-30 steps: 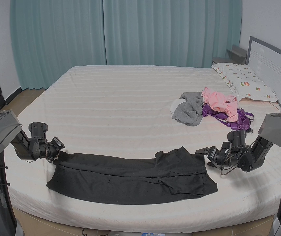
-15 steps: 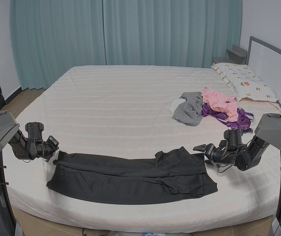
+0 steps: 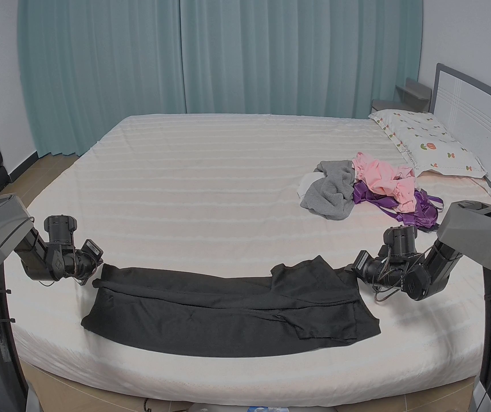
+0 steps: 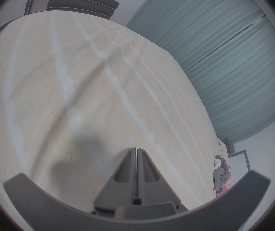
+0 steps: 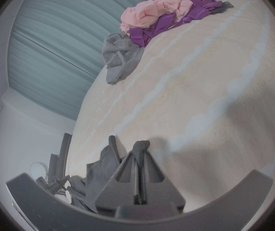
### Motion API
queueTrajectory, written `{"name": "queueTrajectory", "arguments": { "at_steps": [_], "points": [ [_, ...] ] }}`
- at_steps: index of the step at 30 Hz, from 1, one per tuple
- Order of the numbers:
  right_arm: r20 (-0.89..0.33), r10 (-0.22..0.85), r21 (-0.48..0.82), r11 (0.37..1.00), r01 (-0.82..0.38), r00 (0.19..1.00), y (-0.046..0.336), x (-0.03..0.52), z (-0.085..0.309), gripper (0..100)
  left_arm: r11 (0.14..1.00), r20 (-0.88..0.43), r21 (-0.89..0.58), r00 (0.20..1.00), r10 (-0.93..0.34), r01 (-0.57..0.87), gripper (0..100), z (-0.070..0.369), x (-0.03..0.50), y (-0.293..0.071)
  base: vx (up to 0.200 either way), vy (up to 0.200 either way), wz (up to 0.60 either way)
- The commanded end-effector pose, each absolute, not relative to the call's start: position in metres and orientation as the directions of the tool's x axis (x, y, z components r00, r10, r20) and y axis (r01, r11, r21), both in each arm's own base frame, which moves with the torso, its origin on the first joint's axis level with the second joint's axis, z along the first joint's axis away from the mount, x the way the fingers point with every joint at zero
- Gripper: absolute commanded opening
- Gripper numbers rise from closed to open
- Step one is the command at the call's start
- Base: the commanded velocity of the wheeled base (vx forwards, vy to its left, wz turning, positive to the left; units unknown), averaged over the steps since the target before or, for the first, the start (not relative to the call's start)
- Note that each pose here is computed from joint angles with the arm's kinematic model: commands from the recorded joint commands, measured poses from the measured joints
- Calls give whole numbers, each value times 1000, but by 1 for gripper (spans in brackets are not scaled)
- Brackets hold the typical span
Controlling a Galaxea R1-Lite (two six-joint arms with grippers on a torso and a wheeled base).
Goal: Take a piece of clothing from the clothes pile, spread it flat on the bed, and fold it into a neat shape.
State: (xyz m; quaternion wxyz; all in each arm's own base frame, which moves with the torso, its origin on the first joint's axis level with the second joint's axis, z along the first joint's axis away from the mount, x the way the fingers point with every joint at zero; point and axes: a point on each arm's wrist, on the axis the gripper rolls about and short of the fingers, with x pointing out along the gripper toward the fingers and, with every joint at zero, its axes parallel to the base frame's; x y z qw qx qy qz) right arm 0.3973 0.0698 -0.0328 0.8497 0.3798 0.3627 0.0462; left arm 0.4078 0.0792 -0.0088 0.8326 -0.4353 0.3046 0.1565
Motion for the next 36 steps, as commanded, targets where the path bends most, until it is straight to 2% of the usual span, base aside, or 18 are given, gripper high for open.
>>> {"name": "queueTrajectory", "arguments": {
  "at_steps": [1, 4, 5, 10, 19, 22, 25, 26, 29, 36],
  "points": [
    [-560, 341, 699, 684, 210, 755, 65, 397, -30, 0, 574, -640, -633, 768, -11, -520, 0, -7, 408, 77, 0, 0, 0],
    [-568, 338, 695, 686, 216, 751, 65, 395, -33, 0, 575, -638, -634, 770, -12, -517, 0, -6, 408, 77, 0, 0, 0],
    [-569, 338, 695, 685, 218, 750, 65, 395, -33, 0, 573, -635, -636, 772, -10, -516, 100, -4, 408, 77, 0, 0, 0],
    [-571, 339, 695, 684, 220, 748, 65, 395, -35, 0, 558, -622, -657, 783, -23, -506, 100, 4, 406, 77, 0, 0, 0],
    [-573, 339, 694, 684, 223, 746, 65, 394, -35, 0, 548, -619, -695, 774, -129, -465, 100, 3, 403, 68, 0, 0, 0],
    [-573, 341, 696, 683, 223, 745, 65, 394, -35, 0, 555, -626, -695, 765, -152, -458, 100, 0, 401, 64, 0, 0, 0],
    [-573, 341, 696, 683, 223, 745, 65, 394, -35, 0, 615, -644, -658, 748, -162, -434, 100, -7, 397, 60, 0, 0, 0],
    [-573, 341, 696, 683, 223, 745, 65, 394, -35, 0, 625, -648, -651, 744, -163, -431, 0, -8, 396, 60, 0, 0, 0],
    [-572, 341, 696, 683, 222, 746, 65, 394, -35, 0, 658, -654, -628, 740, -157, -415, 0, -9, 395, 60, 0, 0, 0],
    [-567, 339, 701, 677, 224, 751, 64, 395, -32, 0, 650, -650, -627, 749, -131, -430, 0, -7, 396, 66, 0, 0, 0]
  ]
}}
